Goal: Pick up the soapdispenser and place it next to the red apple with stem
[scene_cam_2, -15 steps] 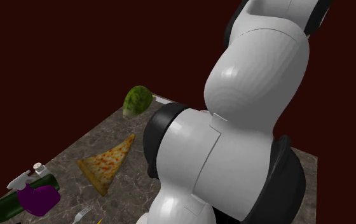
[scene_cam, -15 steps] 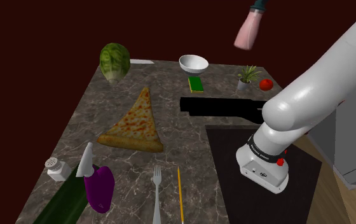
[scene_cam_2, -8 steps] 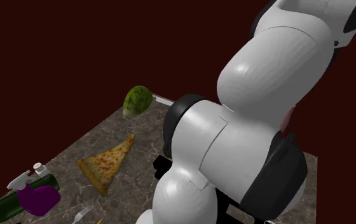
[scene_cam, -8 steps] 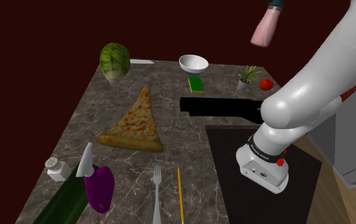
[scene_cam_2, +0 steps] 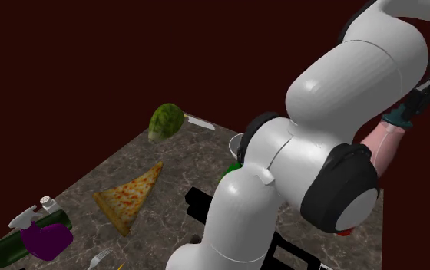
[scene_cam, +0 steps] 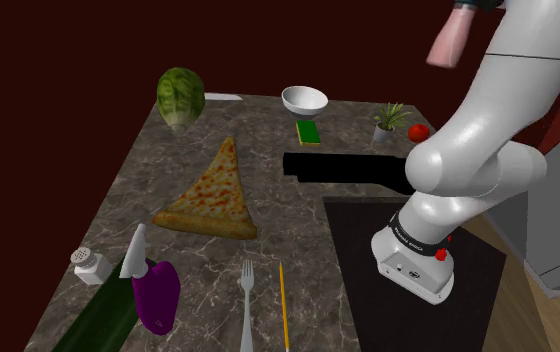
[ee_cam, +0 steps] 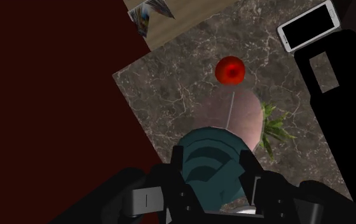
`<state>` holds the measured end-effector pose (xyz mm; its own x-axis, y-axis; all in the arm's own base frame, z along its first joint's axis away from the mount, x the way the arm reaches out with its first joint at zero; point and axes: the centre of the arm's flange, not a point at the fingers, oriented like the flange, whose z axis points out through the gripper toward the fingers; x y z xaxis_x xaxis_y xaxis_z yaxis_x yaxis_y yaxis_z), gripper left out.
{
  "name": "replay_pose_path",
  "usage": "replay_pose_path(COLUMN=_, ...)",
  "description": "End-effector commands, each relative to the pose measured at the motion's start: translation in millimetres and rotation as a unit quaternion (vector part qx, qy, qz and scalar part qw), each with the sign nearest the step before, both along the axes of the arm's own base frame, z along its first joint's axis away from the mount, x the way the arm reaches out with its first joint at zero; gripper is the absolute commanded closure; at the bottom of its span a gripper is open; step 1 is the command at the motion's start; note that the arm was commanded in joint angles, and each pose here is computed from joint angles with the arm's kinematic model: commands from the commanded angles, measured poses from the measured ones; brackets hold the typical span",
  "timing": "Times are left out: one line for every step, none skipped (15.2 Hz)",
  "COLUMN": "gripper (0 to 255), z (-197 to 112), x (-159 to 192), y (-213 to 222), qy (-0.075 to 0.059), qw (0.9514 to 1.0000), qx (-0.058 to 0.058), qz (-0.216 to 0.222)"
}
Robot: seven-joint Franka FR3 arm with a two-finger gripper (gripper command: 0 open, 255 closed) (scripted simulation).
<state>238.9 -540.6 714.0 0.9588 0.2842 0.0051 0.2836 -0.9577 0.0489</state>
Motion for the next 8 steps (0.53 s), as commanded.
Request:
replay_pose_path(gripper=255, z=5.2, x=-14.6, y=-19.6, qy=0.0, qw=1.0, qx=0.0, qz=0.002)
replay_pose_path(gripper=255, z=7.7, x=-22.0, y=-30.2, qy=0.0, qw=1.0, qx=0.0, qz=0.002)
replay_pose_path(gripper=255, z=9.5, x=-27.1, y=-37.6, qy=0.0, qw=1.0, qx=0.0, qz=0.002)
replay_pose_path(gripper=255, z=4.2, x=-27.1, y=-37.6, qy=0.0, qw=1.0, qx=0.0, qz=0.002)
replay_pose_path(gripper=255, z=-1.1, x=-27.1, y=-37.6, qy=0.0, qw=1.0, qx=0.0, qz=0.002)
replay_pose_path(gripper=255, z=-6.4, x=-27.1, y=-37.6, qy=0.0, qw=1.0, qx=0.0, qz=0.002)
replay_pose_path(gripper=255, z=-11.7, x=-27.0, y=-37.6, qy=0.0, qw=1.0, qx=0.0, qz=0.002)
replay_pose_path(gripper=255, z=-16.9, x=-27.1, y=-37.6, qy=0.0, qw=1.0, qx=0.0, qz=0.002)
